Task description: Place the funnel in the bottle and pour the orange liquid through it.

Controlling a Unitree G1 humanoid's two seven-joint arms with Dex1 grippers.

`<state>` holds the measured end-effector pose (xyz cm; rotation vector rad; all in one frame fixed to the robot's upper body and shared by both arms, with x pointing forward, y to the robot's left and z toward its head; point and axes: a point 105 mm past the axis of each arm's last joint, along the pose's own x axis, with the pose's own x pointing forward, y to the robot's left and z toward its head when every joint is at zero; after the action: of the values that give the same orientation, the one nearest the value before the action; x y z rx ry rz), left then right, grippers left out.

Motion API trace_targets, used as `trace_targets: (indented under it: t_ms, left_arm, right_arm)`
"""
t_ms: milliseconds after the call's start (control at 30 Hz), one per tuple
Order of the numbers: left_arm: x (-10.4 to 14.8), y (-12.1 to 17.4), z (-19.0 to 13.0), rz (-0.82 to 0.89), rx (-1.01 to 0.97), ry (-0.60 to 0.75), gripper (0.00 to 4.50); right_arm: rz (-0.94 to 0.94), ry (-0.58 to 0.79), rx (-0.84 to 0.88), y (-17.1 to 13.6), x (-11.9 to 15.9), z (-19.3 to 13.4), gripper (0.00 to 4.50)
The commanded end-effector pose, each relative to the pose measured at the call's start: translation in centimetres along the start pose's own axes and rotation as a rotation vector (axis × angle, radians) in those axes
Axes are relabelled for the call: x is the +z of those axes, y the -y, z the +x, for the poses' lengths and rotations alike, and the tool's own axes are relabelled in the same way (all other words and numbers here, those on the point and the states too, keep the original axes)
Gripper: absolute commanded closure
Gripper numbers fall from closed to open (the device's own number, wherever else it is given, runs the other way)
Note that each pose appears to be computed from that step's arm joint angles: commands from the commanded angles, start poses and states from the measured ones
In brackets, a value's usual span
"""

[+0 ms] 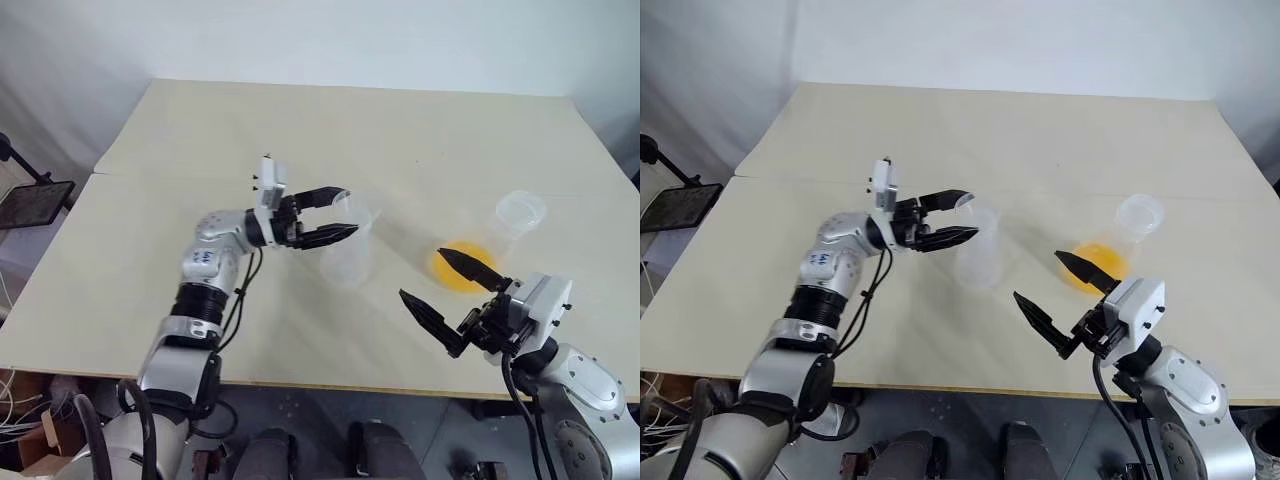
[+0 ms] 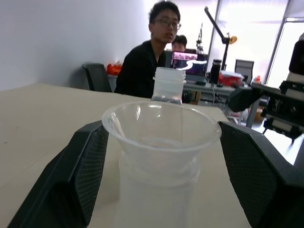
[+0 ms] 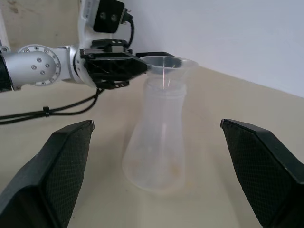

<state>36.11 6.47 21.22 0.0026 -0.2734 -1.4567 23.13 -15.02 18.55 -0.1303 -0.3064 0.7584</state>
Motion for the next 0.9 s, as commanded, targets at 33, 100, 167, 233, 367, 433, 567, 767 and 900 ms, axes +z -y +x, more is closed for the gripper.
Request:
trace_targets:
  t_ms: [33, 100, 167, 233, 367, 433, 567, 767, 900]
  left_arm:
    - [0.8, 0.3, -0.9, 0.04, -0.032, -0.023, 0.36]
    - [0.7, 0.5, -1.6, 0.087, -0.044, -0.058, 0.01]
    - [0.9, 0.5, -2.3, 0.082, -0.039, -0.052, 0.01]
    - [1.3, 0.6, -3.3, 0.087, -0.045, -0.05, 0.01]
    - [3.4, 1.5, -5.1, 0.128, -0.063, -0.038, 0.01]
    - [3.8, 1.9, -5.7, 0.111, -0.067, -0.064, 0.01]
    - [3.3, 1.6, -7.0, 0.101, -0.014, -0.108, 0.01]
    - [2.7, 1.1, -8.6, 0.123, 0.046, -0.152, 0.01]
    - [2.6, 1.4, -8.7, 0.129, 0.058, -0.151, 0.01]
  right_arm:
    - [-0.053, 0.025, -0.006, 0.3, 1.4, -0.6, 0.0]
    - [-0.069, 0.016, -0.036, 0.8, 1.6, -1.2, 0.0]
    - [-0.073, 0.014, -0.064, 1.1, 1.8, -1.7, 0.0]
    - [-0.091, -0.001, -0.109, 1.4, 2.0, -2.6, 0.0]
    - [-0.144, -0.075, -0.271, 2.3, 1.9, -6.2, 0.0]
    - [-0.155, -0.108, -0.341, 2.5, 1.8, -7.9, 0.0]
    - [-0.15, -0.136, -0.473, 3.2, 1.6, -10.6, 0.0]
    - [-0.121, -0.222, -0.598, 4.6, 0.4, -13.4, 0.0]
    - [-0.09, -0.201, -0.598, 6.1, 0.5, -12.0, 0.0]
